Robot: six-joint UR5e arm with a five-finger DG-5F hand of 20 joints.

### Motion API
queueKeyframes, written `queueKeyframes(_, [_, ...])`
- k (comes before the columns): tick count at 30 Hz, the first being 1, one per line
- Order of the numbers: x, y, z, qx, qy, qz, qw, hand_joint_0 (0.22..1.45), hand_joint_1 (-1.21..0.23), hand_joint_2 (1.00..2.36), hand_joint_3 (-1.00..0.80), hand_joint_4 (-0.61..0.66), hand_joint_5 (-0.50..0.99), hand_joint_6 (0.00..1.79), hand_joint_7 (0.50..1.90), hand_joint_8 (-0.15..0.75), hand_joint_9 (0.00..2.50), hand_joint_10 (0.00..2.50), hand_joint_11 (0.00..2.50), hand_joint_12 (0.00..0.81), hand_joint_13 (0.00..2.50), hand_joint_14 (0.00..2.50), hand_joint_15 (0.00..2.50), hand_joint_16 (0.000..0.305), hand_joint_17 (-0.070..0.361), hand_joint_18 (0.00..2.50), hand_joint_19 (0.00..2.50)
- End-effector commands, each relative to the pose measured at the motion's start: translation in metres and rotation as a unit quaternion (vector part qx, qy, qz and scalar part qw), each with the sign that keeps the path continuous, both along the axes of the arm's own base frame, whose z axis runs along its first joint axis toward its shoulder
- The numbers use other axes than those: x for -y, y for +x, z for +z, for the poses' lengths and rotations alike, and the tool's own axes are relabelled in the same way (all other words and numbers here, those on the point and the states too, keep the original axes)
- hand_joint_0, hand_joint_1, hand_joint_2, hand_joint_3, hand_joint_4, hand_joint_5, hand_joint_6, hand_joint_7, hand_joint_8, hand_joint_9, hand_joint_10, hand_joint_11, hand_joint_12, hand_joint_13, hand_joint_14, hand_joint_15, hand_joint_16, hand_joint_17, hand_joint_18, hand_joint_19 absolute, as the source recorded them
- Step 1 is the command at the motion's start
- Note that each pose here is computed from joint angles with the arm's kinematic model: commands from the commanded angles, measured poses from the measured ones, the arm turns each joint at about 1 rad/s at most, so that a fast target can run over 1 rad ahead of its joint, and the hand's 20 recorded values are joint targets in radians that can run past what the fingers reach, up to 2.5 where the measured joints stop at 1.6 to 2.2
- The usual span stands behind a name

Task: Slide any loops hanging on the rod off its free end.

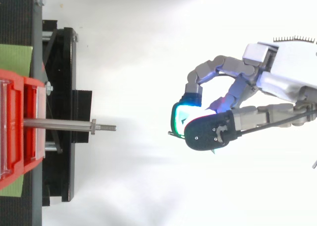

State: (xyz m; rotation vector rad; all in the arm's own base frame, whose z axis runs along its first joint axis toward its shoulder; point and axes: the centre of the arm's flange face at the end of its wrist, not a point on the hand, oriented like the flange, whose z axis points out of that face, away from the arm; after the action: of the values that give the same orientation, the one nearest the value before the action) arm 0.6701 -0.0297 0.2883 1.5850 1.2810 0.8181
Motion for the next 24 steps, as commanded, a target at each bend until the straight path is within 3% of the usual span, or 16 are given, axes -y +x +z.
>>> queueKeyframes(1, [-0.006,0.001,0.0,0.003,-0.003,-0.004,1.0,0.6,-0.71,1.02,-0.19,0.04,-0.13,0.88,1.0,0.302,1.26,0.02,0.64,0.356,1.01,0.01,0.37,0.05,0.112,1.01,0.59])
queueKeyframes(3, [-0.008,0.001,0.001,0.007,-0.006,-0.011,0.9999,0.62,-0.77,1.02,-0.17,0.03,-0.14,0.9,0.98,0.295,1.23,0.02,0.66,0.355,1.0,0.01,0.38,0.049,0.111,1.0,0.59])
queueKeyframes(9, [-0.009,0.0,0.001,0.003,-0.008,-0.011,0.9999,0.66,-0.8,1.01,-0.3,0.0,-0.15,0.91,0.99,0.275,1.24,0.02,0.71,0.335,0.97,0.01,0.38,0.046,0.102,0.96,0.6])
queueKeyframes(11, [-0.01,0.0,0.0,0.001,-0.008,-0.01,0.9999,0.66,-0.78,1.01,-0.37,0.03,-0.15,0.91,0.97,0.266,1.25,0.02,0.7,0.333,0.98,0.01,0.37,0.045,0.102,0.96,0.6])
queueKeyframes(14, [-0.012,0.0,0.0,0.002,-0.005,-0.009,0.9999,0.61,-0.62,1.0,-0.48,0.06,-0.13,0.88,1.07,0.273,1.29,0.02,0.64,0.328,1.0,0.02,0.38,0.046,0.102,0.96,0.64])
queueKeyframes(16, [-0.016,0.0,0.0,0.003,0.0,-0.009,1.0,0.61,-0.53,1.0,-0.46,0.04,-0.1,0.85,1.1,0.261,1.36,0.02,0.57,0.323,1.03,0.02,0.38,0.045,0.102,0.99,0.66])
queueKeyframes(24, [-0.03,-0.004,0.001,0.0,0.013,-0.016,0.9998,0.6,-0.54,1.01,-0.27,0.06,-0.07,0.79,1.05,0.284,1.36,0.02,0.53,0.339,1.04,0.01,0.36,0.049,0.111,1.02,0.64])
